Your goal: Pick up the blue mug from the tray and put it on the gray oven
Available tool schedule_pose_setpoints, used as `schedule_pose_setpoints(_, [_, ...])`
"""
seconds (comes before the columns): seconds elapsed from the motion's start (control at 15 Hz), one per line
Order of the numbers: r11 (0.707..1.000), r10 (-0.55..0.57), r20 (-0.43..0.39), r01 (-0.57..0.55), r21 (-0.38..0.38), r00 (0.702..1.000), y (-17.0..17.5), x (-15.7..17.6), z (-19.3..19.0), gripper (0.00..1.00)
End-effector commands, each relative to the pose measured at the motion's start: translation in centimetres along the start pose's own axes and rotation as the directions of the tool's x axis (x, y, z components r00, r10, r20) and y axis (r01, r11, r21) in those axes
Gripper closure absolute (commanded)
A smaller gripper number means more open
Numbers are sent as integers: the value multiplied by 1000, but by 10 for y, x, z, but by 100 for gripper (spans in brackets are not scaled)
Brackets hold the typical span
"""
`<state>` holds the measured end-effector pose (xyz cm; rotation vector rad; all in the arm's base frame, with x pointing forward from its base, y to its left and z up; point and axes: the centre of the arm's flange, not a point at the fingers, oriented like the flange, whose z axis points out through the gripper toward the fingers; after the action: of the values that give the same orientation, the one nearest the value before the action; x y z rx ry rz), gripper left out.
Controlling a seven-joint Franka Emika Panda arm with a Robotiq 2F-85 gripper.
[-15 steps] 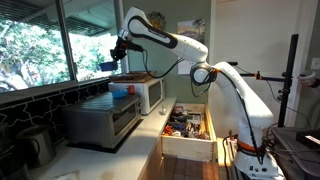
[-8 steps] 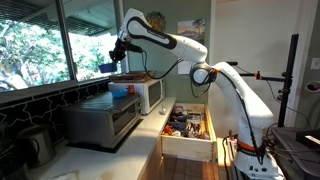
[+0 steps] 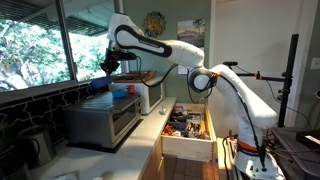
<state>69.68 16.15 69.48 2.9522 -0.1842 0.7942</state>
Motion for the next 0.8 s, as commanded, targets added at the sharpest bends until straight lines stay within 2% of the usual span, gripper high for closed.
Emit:
schedule_pose_setpoints(0.0, [988, 45, -52, -52, -145, 998, -7, -65, 18, 99])
schedule_pose_setpoints(0.2, [969, 108, -83, -124, -216, 991, -14, -70, 34, 99])
schedule_pose_setpoints(0.27, [970, 147, -91, -162, -183, 985, -13, -63, 35, 99])
schedule_pose_setpoints(0.33, [980, 88, -56, -96, -175, 995, -35, -12, 27, 95])
schedule_pose_setpoints(0.53, [974, 127, -59, -135, -181, 990, -34, -12, 33, 95])
schedule_pose_setpoints(0.6, [974, 129, -61, -139, -181, 990, -33, -11, 32, 99])
schedule_pose_setpoints(0.73, [963, 150, -94, -167, -214, 984, -32, -16, 43, 99])
